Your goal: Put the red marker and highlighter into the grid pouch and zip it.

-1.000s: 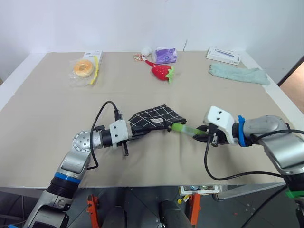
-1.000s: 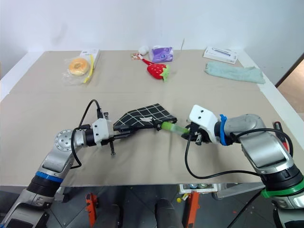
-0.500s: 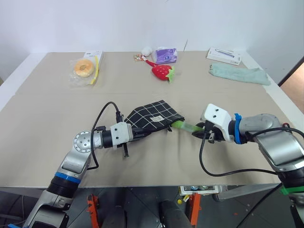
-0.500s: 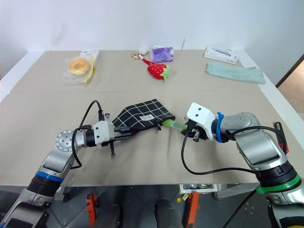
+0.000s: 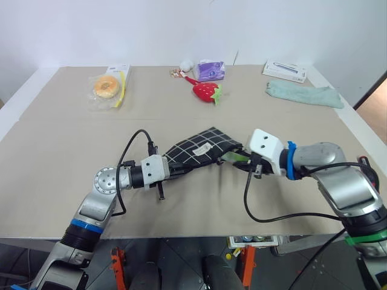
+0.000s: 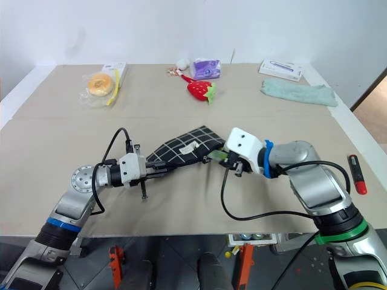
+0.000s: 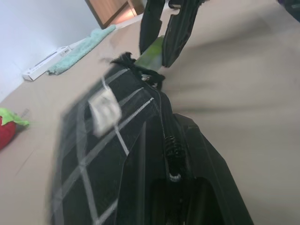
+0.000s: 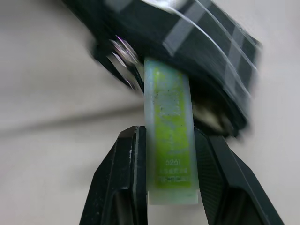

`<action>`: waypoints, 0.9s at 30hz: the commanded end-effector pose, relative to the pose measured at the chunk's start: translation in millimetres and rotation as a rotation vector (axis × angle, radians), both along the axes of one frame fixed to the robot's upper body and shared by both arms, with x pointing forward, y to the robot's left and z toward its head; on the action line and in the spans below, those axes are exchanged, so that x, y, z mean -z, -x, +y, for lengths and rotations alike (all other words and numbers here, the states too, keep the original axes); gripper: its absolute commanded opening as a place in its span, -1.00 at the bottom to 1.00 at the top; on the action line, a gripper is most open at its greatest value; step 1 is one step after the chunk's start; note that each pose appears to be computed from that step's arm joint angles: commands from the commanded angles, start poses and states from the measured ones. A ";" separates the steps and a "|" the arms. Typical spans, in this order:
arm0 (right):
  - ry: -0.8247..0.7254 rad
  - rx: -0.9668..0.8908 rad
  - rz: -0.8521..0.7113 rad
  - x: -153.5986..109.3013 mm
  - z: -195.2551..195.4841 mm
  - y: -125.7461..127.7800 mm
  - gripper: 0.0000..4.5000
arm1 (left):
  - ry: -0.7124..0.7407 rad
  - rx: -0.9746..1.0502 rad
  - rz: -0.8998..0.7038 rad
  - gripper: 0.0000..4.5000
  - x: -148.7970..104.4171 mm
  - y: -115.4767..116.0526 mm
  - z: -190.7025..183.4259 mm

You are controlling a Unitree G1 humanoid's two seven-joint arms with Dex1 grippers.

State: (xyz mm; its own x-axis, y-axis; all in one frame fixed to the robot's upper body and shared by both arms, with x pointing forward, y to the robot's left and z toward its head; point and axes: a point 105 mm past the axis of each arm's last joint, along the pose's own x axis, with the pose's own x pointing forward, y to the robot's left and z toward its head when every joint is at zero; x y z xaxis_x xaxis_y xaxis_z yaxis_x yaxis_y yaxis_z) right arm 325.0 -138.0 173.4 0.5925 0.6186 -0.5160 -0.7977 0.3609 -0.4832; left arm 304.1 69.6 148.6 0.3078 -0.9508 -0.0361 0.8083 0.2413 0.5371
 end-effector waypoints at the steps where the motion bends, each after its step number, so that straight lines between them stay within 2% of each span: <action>1: -0.021 -0.109 -0.099 -22.6 24.8 7.4 -0.54 | 0.045 0.000 -0.039 -1.00 -19.2 -2.6 0.1; 9: -0.049 -0.222 -0.158 -28.1 50.5 11.9 -0.54 | 0.044 0.031 -0.042 -1.00 -20.6 -1.3 -4.3; 13: -0.009 -0.224 -0.195 -21.2 44.1 9.6 -0.54 | 0.060 0.031 -0.024 -1.00 -20.3 -1.7 -5.0; 18: -0.070 -0.275 -0.200 -28.7 54.6 20.8 -0.54 | 0.069 0.027 -0.010 -1.00 -18.9 -2.9 -4.9; 27: -0.078 -0.203 -0.210 -33.8 41.9 8.8 -0.54 | 0.081 0.019 0.021 -1.00 -15.0 -3.7 -4.9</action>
State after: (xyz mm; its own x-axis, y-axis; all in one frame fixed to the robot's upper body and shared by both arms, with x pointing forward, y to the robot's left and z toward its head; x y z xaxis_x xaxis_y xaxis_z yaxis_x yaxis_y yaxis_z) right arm 316.6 -94.6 186.6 0.5224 0.7521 -0.4018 -0.7780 0.2275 -0.5856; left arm 307.8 64.0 154.1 0.2910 -0.9567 -0.0009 0.8335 0.2530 0.4912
